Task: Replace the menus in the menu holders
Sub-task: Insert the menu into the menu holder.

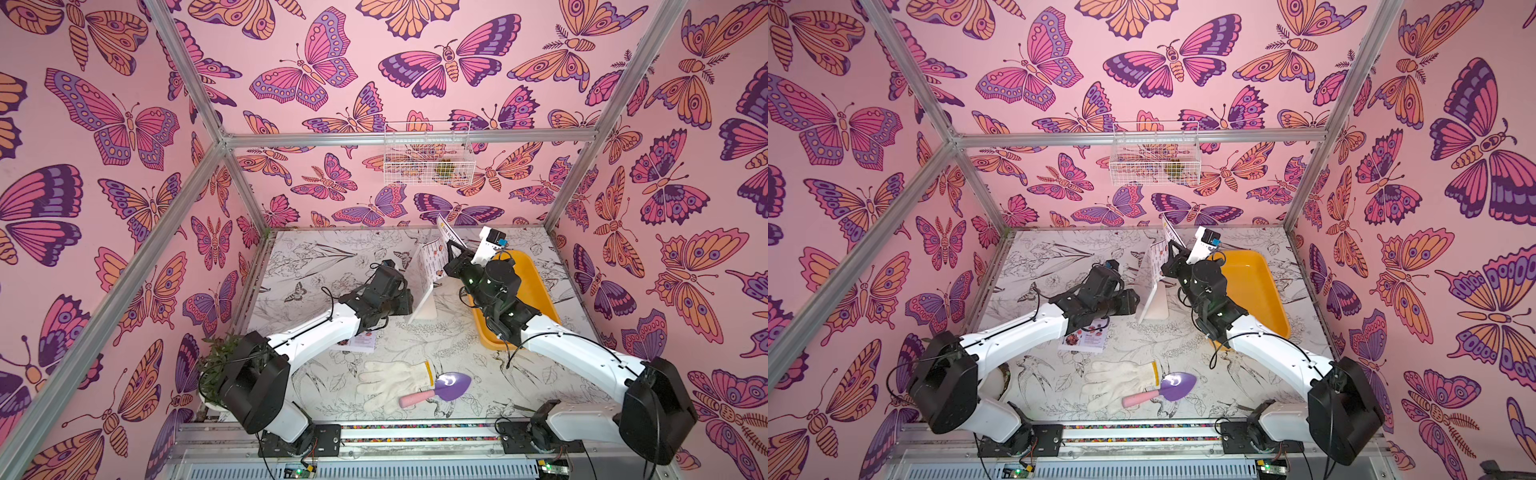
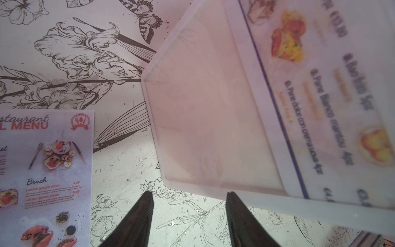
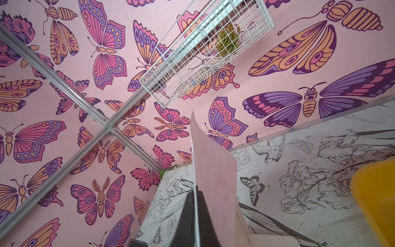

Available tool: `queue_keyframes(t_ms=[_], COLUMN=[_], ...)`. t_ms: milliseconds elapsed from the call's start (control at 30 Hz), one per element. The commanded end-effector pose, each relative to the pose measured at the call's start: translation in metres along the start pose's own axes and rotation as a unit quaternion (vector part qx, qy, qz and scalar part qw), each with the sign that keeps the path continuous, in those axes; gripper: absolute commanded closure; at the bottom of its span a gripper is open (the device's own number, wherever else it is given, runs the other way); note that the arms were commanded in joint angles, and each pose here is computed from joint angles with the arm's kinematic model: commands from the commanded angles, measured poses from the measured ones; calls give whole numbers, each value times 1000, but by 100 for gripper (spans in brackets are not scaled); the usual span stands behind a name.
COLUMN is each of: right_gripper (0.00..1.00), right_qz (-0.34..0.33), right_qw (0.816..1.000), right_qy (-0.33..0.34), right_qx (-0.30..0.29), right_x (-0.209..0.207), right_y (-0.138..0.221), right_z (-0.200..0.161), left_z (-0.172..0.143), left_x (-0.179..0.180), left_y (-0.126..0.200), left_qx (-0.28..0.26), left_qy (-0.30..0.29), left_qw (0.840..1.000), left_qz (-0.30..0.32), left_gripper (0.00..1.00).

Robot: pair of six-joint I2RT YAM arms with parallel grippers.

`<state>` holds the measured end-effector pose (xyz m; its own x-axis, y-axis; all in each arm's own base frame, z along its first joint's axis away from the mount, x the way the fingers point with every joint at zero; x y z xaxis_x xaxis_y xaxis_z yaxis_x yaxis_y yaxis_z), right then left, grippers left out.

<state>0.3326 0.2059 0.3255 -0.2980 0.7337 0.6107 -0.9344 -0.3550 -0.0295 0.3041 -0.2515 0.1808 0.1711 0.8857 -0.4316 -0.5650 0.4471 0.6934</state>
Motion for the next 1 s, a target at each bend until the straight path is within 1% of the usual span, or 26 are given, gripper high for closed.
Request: queue_keyframes(t_ms=[0,200,367,567,767,967], right_gripper=[100,100,100,99,99,96], right_qz=[21,37,38,15,-15,-29], right_qw=[999,998,997,997,991,986], right_qy=[-20,-46,-60,-77,-127,-158], right_qx=[-21,-9,-8,-12,-41,-39], right_x=[12,14,13,6,-5,-9], right_y=[6,7,7,4,4,4], right_z=[9,1,-1,-3,0,-6], left_z=[1,0,1,0,2,1], left_x=[2,2,3,2,1,1], left_y=[5,6,6,6,6,6], left_qx=[-14,-17,-19,-18,-20,-20], left_qy=[2,4,5,7,7,6], left_qw=[1000,1000,1000,1000,1000,1000], left_qz=[0,0,0,-1,-3,-4], left_gripper=[43,43,43,43,43,43])
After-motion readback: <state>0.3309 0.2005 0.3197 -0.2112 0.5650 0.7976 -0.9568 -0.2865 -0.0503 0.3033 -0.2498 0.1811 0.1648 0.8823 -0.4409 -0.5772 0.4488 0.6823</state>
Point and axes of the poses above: each gripper's point midway between its finger pads, its own y axis back along the fingers, its own x axis along the line the jaws close on, z = x × y, the point moved 5 cm from there along y, back along the fingers, and after that the axes turned 2 degrees about y, right-handed, at the moved point
